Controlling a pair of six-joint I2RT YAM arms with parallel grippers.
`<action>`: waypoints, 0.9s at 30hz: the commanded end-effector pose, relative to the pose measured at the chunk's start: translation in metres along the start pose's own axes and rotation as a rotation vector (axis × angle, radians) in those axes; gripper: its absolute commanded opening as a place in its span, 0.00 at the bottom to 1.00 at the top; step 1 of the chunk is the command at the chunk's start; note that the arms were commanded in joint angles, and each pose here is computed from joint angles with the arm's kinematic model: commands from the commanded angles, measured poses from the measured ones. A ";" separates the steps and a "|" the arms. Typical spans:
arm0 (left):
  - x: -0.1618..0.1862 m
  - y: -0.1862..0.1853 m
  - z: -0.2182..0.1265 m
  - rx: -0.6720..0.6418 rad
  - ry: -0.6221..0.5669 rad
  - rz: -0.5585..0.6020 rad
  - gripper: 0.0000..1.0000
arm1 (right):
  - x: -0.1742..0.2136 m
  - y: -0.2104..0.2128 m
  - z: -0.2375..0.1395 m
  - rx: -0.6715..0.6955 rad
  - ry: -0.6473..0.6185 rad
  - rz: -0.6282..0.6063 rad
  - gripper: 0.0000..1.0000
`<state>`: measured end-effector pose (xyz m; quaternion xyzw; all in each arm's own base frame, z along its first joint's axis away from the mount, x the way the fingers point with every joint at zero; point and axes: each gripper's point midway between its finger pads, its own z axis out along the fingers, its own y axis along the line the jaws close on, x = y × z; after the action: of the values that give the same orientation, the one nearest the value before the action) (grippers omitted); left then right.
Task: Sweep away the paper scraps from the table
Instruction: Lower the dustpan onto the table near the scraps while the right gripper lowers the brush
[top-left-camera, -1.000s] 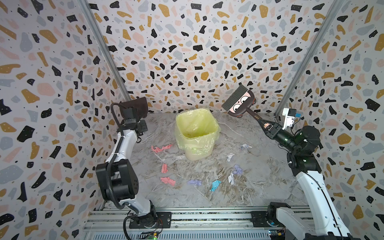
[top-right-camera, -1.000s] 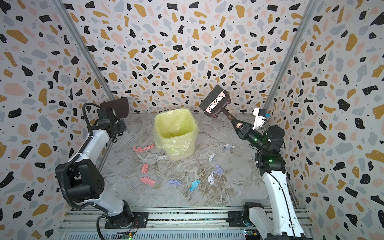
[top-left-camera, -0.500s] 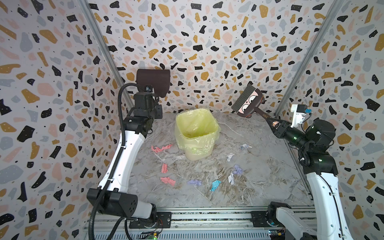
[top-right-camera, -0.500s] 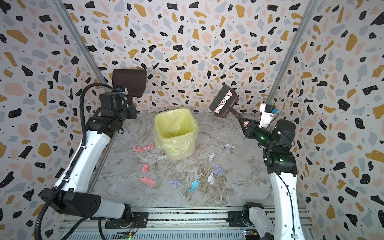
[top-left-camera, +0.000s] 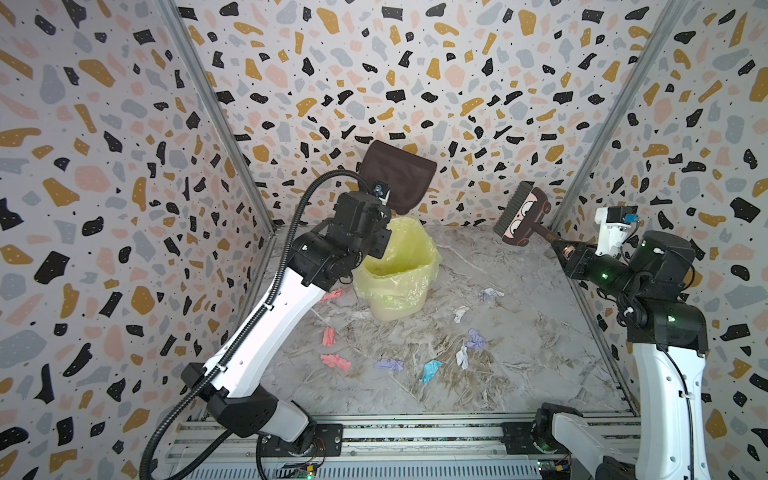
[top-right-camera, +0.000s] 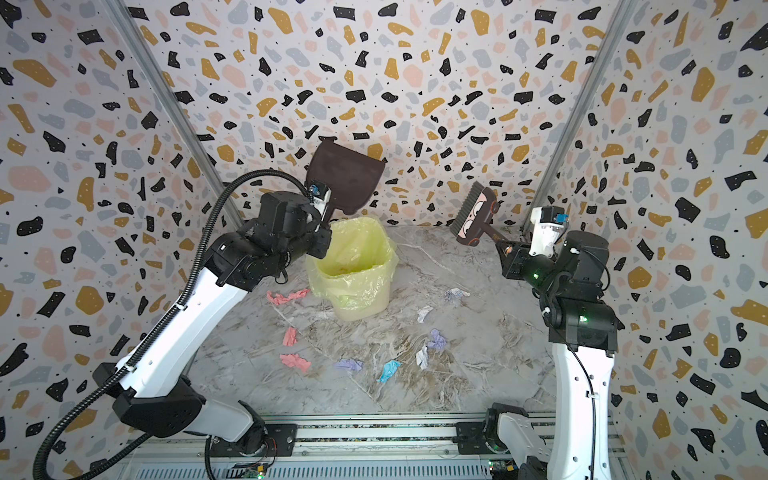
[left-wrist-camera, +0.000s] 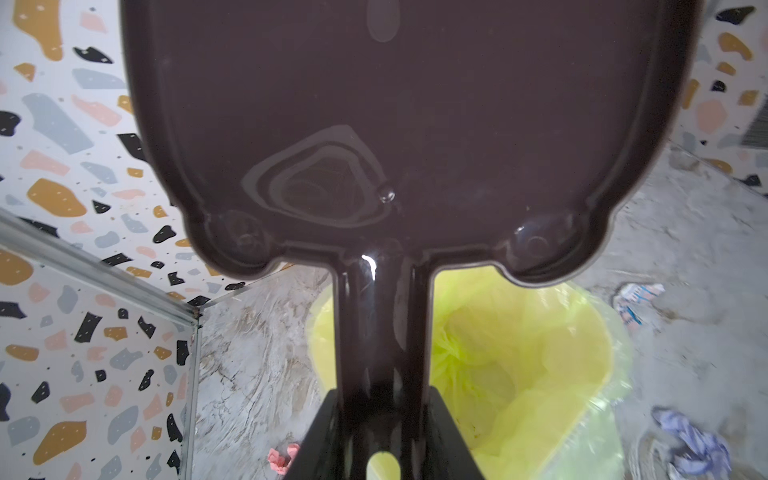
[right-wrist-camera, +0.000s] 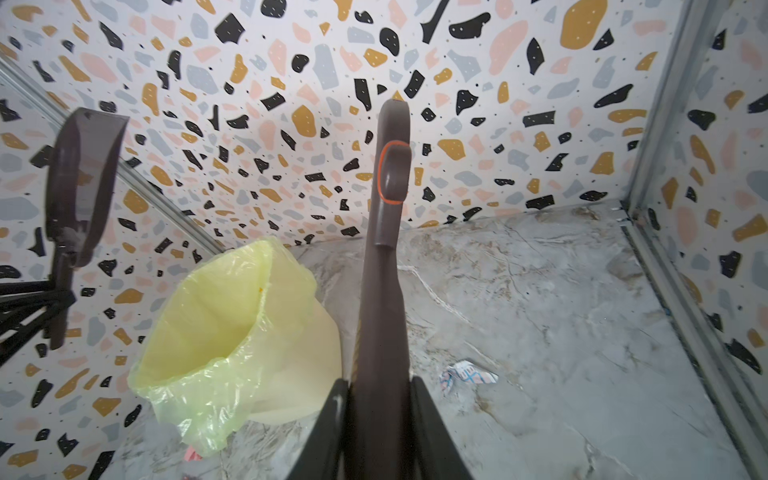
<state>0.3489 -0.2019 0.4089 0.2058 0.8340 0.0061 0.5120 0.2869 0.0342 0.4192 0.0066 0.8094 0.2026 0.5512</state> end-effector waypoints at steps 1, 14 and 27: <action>0.008 -0.018 -0.011 0.014 0.030 0.040 0.00 | 0.001 -0.010 -0.014 0.094 0.019 -0.061 0.00; 0.119 -0.141 -0.027 0.300 0.285 0.214 0.00 | 0.054 -0.031 -0.023 0.205 0.197 -0.045 0.00; 0.249 -0.199 -0.063 0.493 0.561 0.364 0.00 | 0.105 -0.015 -0.003 0.255 0.415 -0.141 0.00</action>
<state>0.1476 -0.2933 0.1828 0.4603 0.8623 -0.0284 0.2091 0.2465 0.0438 0.3294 -0.0239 0.9133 0.0956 0.3952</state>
